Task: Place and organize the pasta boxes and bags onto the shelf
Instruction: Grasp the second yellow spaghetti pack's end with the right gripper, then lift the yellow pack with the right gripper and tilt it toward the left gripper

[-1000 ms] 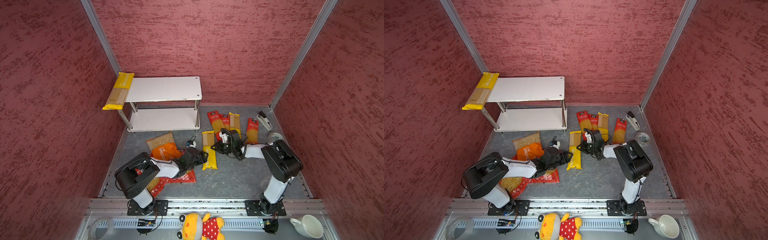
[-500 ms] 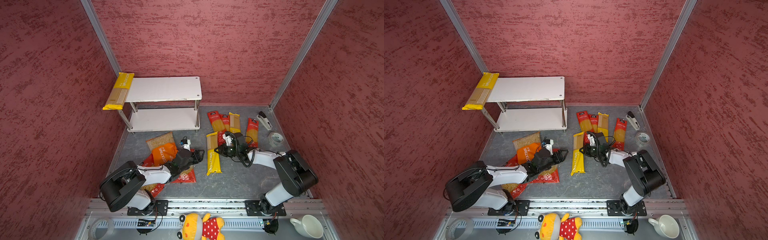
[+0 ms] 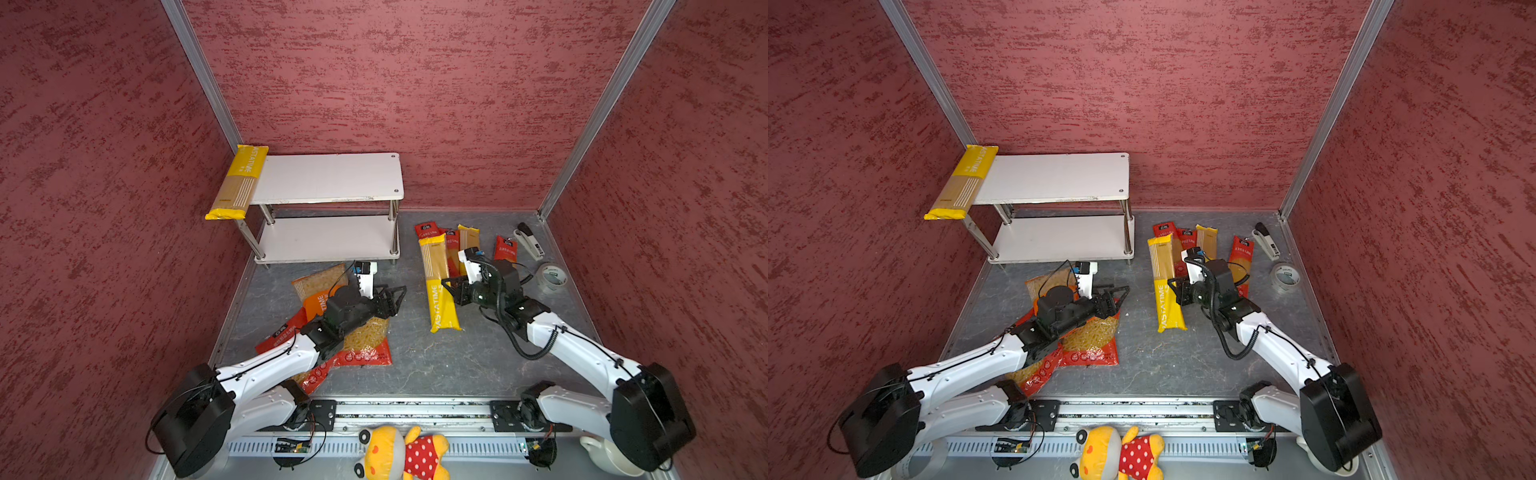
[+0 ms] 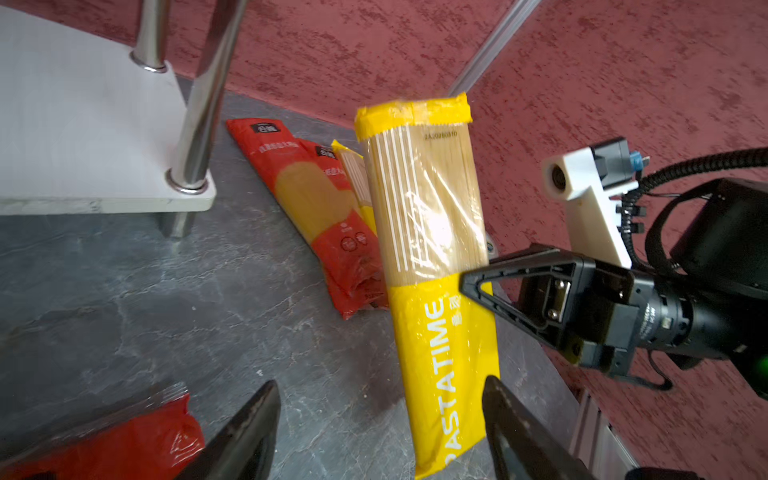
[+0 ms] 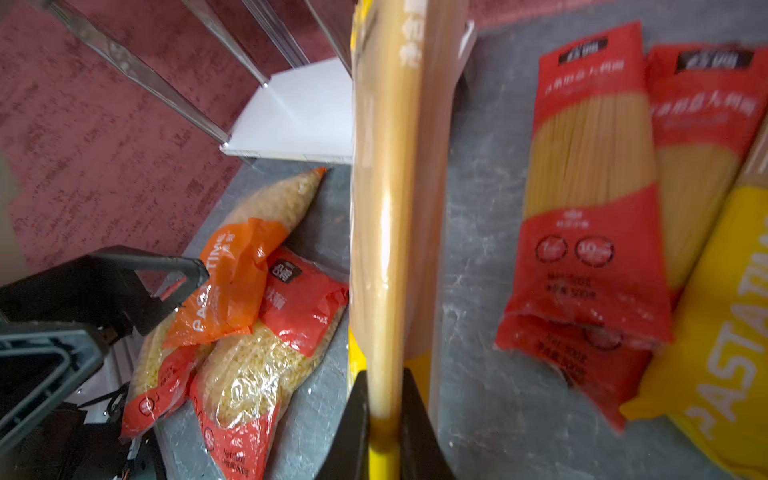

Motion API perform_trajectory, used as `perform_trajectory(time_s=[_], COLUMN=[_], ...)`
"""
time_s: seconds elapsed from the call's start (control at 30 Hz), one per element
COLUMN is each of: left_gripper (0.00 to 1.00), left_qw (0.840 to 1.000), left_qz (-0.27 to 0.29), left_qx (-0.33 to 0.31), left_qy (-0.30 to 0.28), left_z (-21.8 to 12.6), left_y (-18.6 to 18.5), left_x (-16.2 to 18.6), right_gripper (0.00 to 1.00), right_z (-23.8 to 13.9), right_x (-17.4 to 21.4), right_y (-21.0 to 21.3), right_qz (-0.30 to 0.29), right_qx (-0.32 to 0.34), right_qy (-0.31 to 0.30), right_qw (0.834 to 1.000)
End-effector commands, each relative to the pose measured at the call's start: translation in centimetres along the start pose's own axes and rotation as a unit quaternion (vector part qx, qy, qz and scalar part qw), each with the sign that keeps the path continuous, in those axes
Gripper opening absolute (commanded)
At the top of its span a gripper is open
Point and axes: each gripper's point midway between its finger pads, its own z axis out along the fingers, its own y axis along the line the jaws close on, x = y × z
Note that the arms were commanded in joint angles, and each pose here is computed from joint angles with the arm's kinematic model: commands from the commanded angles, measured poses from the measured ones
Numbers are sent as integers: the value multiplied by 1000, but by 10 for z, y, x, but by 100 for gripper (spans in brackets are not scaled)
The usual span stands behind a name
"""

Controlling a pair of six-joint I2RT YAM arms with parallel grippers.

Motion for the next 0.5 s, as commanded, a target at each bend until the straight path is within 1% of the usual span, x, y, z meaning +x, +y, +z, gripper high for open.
perform_trajectory(time_s=[0.0, 0.03, 0.07, 0.13, 0.27, 0.37, 0.43, 0.47], left_gripper=[76, 76, 75, 75, 77, 81, 84, 86], left_qw=[998, 998, 998, 997, 991, 982, 977, 974], left_qz=[19, 6, -4, -35, -98, -151, -170, -179], left_qx=[55, 57, 65, 72, 66, 60, 74, 81], left_qy=[17, 14, -1, -17, -62, -97, -108, -113], left_z=[4, 5, 6, 6, 1, -4, -3, -1], left_y=[-20, -19, -22, -23, -17, -13, -21, -26], left_x=[3, 3, -2, -7, -15, -17, -15, -15], right_gripper=[0, 0, 0, 0, 0, 0, 0, 0], right_z=[-24, -29, -35, -44, -67, -81, -84, -83], right_x=[-88, -99, -110, -126, -151, -161, -163, -164], right_y=[46, 52, 56, 57, 55, 55, 60, 64], right_qz=[-22, -2, 20, 64, 144, 194, 217, 223], right_qx=[-73, -91, -105, -122, -156, -188, -204, -212], right_qy=[-172, -196, -222, -265, -350, -393, -409, -412], right_qw=[982, 976, 969, 954, 912, 879, 863, 858])
